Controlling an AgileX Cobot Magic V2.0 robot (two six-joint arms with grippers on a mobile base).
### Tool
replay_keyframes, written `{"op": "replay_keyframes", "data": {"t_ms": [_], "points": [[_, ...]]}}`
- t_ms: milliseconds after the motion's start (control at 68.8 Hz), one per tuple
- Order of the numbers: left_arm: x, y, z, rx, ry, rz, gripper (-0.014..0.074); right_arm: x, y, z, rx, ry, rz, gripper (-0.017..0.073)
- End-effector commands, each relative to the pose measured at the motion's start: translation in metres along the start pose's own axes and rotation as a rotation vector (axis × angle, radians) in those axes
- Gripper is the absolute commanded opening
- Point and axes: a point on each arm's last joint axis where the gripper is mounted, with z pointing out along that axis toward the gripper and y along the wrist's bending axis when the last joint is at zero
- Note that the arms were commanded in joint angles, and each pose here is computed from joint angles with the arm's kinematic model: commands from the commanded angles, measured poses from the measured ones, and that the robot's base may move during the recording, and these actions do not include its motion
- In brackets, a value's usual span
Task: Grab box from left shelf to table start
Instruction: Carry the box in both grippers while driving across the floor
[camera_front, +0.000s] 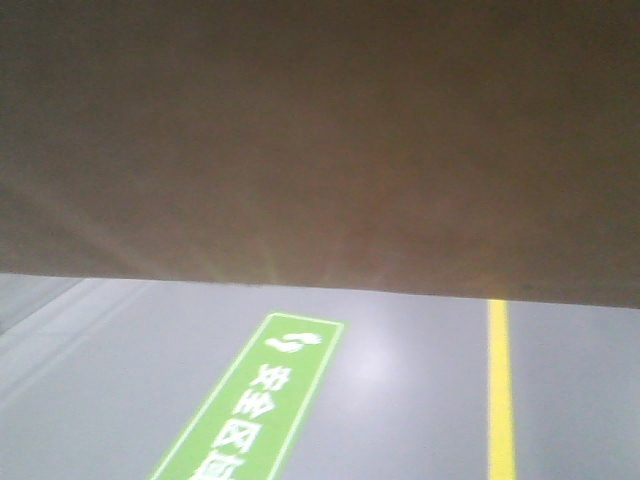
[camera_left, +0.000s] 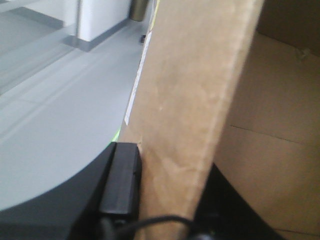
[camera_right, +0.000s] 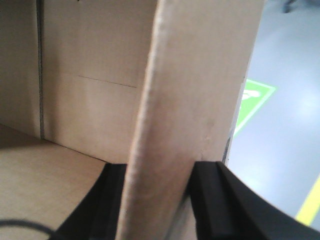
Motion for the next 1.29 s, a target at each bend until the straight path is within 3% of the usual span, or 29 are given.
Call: {"op": "replay_keyframes", "data": {"t_ms": [0,1279], "points": [[-0.0134,-0.0086,-0.0091,0.118,-0.097,0.072,-0.0093,-0.019,-0.0046,-0.0029,0.081,-0.146,-0.078,0.0056],[-0.0134,-0.0086,-0.0091,0.118,-0.097,0.072,-0.0093,-0.019,-0.0046,-0.0029,0.081,-0.146,-0.078,0.0056]]}}
